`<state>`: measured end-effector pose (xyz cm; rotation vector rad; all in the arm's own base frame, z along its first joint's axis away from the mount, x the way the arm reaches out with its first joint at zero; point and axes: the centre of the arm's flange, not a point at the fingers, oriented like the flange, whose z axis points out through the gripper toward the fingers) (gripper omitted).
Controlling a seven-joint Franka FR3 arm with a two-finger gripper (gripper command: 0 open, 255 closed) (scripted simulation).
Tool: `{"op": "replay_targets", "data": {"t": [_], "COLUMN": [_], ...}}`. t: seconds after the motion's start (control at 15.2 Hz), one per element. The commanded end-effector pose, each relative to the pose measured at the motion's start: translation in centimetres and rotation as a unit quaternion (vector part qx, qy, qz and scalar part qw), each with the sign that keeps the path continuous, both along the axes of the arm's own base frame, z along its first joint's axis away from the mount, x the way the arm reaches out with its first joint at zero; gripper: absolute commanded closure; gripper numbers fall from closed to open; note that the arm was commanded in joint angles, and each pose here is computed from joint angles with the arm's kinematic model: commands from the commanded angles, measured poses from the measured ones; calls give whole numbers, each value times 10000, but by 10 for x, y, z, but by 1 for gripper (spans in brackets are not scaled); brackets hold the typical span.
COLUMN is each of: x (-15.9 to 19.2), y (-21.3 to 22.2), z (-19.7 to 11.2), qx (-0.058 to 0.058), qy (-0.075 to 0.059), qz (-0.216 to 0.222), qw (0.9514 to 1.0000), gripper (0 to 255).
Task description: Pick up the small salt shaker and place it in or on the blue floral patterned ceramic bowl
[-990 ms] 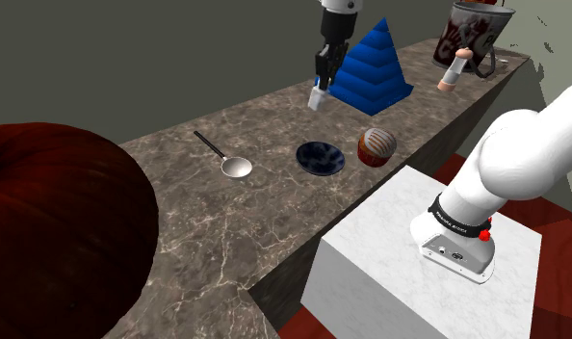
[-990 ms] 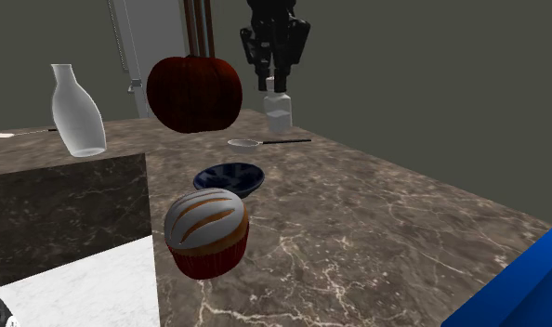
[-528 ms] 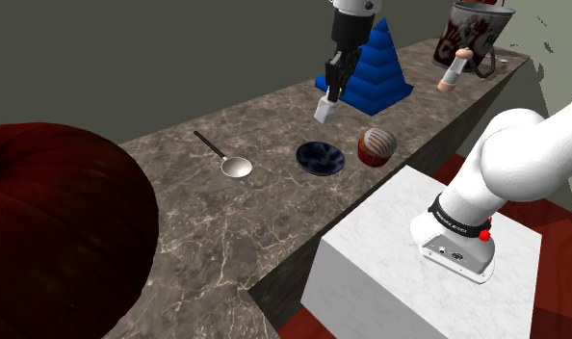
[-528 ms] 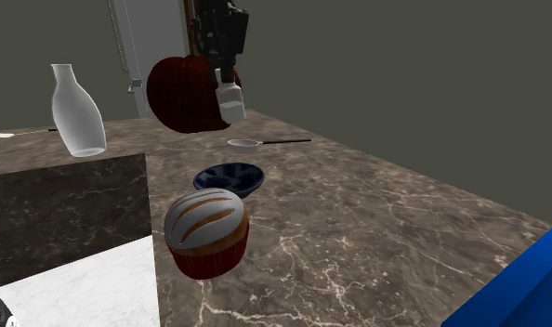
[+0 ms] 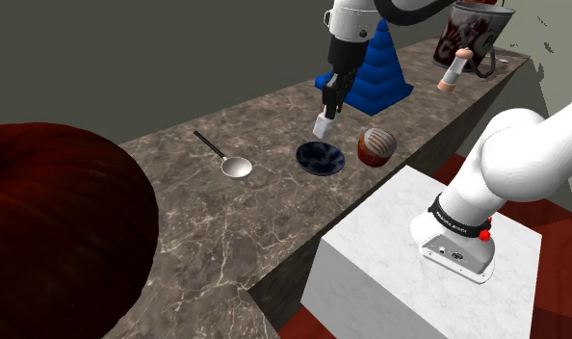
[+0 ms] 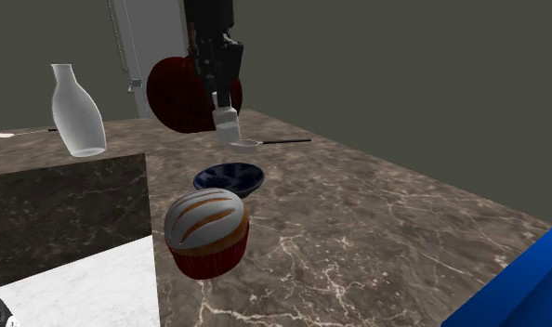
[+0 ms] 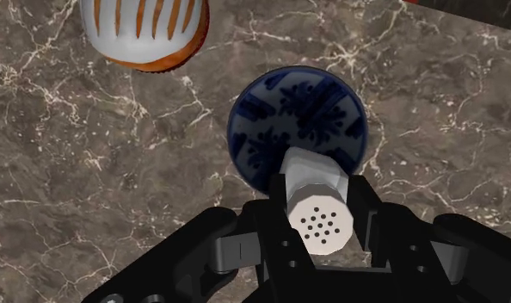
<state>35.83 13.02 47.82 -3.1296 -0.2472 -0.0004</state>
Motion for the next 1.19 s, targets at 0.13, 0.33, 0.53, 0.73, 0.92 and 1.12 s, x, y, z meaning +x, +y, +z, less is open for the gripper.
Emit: {"op": "replay_targets", "data": {"t": [0.13, 0.33, 0.53, 0.73, 0.92, 1.12], "x": [1, 1, 1, 1, 1, 1], "y": [-2, -2, -2, -2, -2, -2], "z": [-21, -37, -53, -70, -70, -70], "qx": [1, 1, 1, 1, 1, 1], "qy": [-3, -3, -3, -3, -3, -3], "qz": [-1, -1, -1, -1, -1, -1], "qw": [10000, 10000, 10000, 10000, 10000, 10000], "gripper": [255, 255, 255, 255, 255, 255]}}
